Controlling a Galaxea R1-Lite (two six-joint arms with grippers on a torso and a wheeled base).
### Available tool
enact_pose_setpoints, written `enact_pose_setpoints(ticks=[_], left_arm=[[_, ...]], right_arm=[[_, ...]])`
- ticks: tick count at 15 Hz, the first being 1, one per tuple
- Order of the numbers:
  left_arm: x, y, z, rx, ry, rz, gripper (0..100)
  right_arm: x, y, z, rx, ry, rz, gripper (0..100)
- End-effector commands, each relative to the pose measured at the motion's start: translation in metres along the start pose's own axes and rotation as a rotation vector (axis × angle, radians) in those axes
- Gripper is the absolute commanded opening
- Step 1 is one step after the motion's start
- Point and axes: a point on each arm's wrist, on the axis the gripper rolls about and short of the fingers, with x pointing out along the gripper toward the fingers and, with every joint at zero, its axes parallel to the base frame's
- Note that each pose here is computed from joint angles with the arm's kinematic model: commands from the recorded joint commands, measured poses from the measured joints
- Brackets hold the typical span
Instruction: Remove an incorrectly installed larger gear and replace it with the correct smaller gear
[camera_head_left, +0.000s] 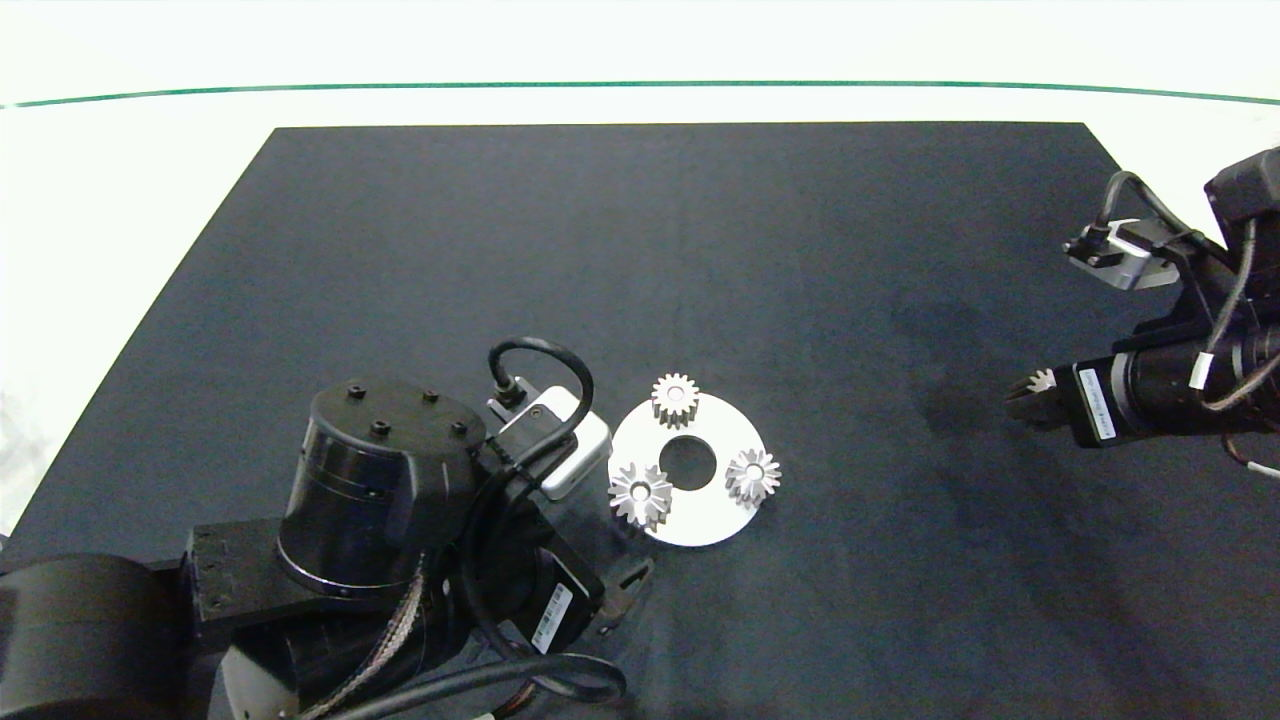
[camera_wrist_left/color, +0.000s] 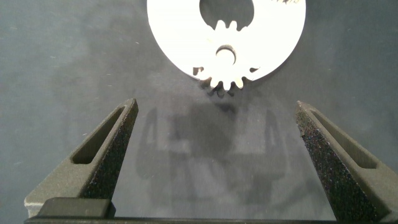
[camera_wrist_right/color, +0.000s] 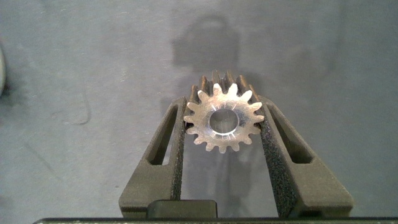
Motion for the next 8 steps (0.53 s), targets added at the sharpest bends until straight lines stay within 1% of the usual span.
enact_pose_setpoints(ticks=[1, 4, 8], left_arm=[[0.019, -0.005, -0.001, 0.006, 0.023, 0.016, 100], [0.027, -0.005, 0.005, -0.001, 0.004, 0.022, 100], [0.033, -0.007, 0.007, 0.0, 0.002, 0.021, 100]], right_arm=[[-0.004, -0.003, -0.001, 0.004, -0.007, -0.001, 22], [-0.004, -0.006, -0.001, 0.015, -0.004, -0.006, 22], [-0.005, -0.014, -0.005, 0.035, 0.002, -0.023, 22]])
